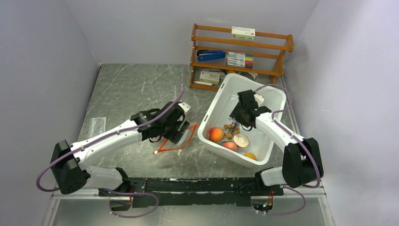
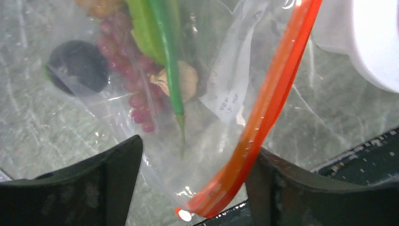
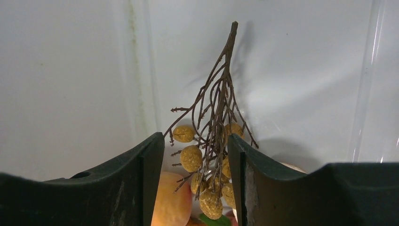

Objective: Place the food in the zip-top bag and seal the zipper
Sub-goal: Pick up the zipper food storage bag at the center of the board.

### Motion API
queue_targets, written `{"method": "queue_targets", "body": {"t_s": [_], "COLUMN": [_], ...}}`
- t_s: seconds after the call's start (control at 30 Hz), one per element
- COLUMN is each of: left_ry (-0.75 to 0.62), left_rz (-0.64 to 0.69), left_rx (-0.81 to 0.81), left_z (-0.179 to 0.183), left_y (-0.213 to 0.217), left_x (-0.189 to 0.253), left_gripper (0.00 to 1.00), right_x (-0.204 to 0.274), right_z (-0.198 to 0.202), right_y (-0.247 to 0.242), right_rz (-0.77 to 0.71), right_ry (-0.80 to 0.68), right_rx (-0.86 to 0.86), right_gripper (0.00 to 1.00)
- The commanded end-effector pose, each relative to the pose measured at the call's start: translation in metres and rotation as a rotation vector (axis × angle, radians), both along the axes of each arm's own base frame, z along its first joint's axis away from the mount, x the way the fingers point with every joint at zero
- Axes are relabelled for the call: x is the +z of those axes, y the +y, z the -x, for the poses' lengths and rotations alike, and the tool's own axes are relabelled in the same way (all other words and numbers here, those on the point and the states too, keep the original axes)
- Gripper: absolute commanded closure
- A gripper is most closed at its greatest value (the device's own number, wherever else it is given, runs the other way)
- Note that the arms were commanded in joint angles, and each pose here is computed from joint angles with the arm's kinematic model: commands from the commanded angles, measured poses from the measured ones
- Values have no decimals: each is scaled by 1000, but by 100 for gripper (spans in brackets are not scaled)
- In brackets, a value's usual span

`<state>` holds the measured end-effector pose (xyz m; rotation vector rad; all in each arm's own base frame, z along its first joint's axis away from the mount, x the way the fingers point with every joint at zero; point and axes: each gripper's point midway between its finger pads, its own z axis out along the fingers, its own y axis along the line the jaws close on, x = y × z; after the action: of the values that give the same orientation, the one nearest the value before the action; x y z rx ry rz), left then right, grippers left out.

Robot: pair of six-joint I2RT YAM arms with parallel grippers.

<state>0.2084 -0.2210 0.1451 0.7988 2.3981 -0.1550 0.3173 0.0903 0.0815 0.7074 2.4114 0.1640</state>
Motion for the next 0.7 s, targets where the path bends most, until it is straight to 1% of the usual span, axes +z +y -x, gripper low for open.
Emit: {"method": "queue_targets", "body": {"t_s": [0.0, 0.03, 0.1, 0.13, 0.17, 0.2, 0.27, 0.33, 0.47, 0.5, 0.57, 0.63, 0.67], "left_ry": [-111, -121, -144, -155, -176, -198, -246, -264, -163, -152, -202, -252, -248], "left_rz": [-101, -98, -67, -53, -37, -19, 44, 109, 251, 269, 284, 288, 294], "left_rx": [58, 52, 33, 26, 26, 35, 36, 44, 88, 99, 85, 87, 89], "left_z": [-19, -21, -25, -27, -30, -33, -41, -50, -75, -81, -88, -95, -97], "left_y": [20, 18, 10, 8, 5, 3, -6, -12, -6, -2, 0, 3, 3], "left_x": [0, 0, 1, 0, 2, 8, 24, 32, 21, 18, 18, 19, 20], "left_gripper": [31, 41, 69, 79, 89, 92, 93, 93, 93, 93, 93, 93, 93], "right_x": [2, 1, 0, -1, 0, 0, 1, 2, -7, -13, -26, -33, -37], "right_z": [0, 0, -1, -2, -3, -4, -5, -5, -5, -3, 0, -4, -5], "right_y": [-3, -4, -5, -5, -4, -2, -2, -3, -7, -12, -16, -18, -17], "right_rz": [-10, -8, -7, -11, -18, -27, -41, -50, -82, -77, -93, -69, -61], "right_ry": [-19, -21, -20, -18, -19, -17, -8, -11, -58, -62, -74, -82, -61], "right_rx": [-23, -29, -47, -54, -57, -59, -88, -125, -197, -233, -284, -269, -269], "right_gripper": [48, 49, 51, 52, 52, 52, 52, 52, 51, 51, 52, 55, 56]}}
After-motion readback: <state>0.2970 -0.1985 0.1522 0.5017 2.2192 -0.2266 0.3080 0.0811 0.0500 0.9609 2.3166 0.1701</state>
